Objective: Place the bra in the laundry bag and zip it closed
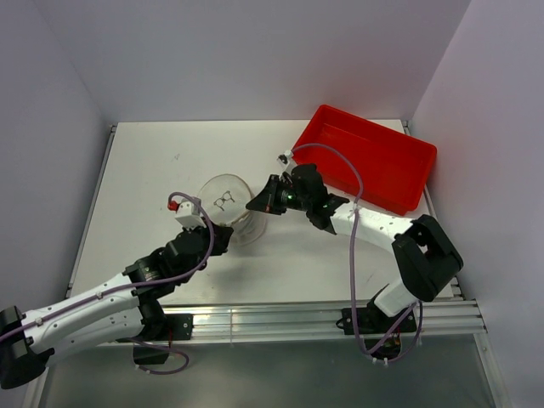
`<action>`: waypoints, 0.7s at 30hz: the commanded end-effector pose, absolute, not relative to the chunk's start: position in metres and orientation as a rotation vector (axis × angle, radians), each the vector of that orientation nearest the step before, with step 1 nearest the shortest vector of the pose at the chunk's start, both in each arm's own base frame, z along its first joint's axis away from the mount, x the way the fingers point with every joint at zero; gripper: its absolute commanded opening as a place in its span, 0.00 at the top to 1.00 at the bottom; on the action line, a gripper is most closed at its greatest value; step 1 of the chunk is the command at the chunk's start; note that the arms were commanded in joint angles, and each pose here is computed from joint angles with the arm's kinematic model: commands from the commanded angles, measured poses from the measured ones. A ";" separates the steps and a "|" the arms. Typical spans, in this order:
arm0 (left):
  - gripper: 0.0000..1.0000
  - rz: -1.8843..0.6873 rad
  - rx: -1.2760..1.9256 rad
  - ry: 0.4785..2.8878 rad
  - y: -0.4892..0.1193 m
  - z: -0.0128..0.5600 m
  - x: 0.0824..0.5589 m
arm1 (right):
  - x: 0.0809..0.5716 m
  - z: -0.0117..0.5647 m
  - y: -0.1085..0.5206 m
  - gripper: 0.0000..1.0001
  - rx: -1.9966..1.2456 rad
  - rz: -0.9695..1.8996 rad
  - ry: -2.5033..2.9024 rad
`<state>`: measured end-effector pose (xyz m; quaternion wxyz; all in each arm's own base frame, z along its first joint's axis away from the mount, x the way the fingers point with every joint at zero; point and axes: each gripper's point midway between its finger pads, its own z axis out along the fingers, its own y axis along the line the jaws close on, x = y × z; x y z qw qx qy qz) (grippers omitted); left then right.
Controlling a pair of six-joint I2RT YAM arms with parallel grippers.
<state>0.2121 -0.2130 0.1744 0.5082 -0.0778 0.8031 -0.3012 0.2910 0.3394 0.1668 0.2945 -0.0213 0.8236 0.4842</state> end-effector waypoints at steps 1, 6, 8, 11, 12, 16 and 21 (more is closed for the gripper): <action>1.00 -0.551 -0.233 1.984 -0.178 0.152 0.208 | 0.349 0.175 0.310 1.00 0.038 1.088 2.089; 1.00 -0.613 -0.210 1.934 -0.189 0.169 0.212 | 0.341 0.172 0.316 1.00 0.021 1.132 2.103; 0.98 -0.612 -0.208 1.911 -0.191 0.179 0.216 | 0.337 0.173 0.315 0.99 0.019 1.132 2.102; 0.62 -0.617 -0.184 1.881 -0.196 0.200 0.221 | 0.332 0.172 0.315 0.69 0.014 1.137 2.113; 0.51 -0.620 -0.180 1.862 -0.197 0.213 0.222 | 0.329 0.171 0.315 0.61 -0.001 1.141 2.123; 0.10 -0.594 -0.184 1.811 -0.191 0.245 0.227 | 0.326 0.178 0.314 0.14 -0.034 1.131 2.126; 0.01 -0.588 -0.170 1.742 -0.183 0.285 0.228 | 0.321 0.208 0.298 0.00 -0.054 1.070 2.059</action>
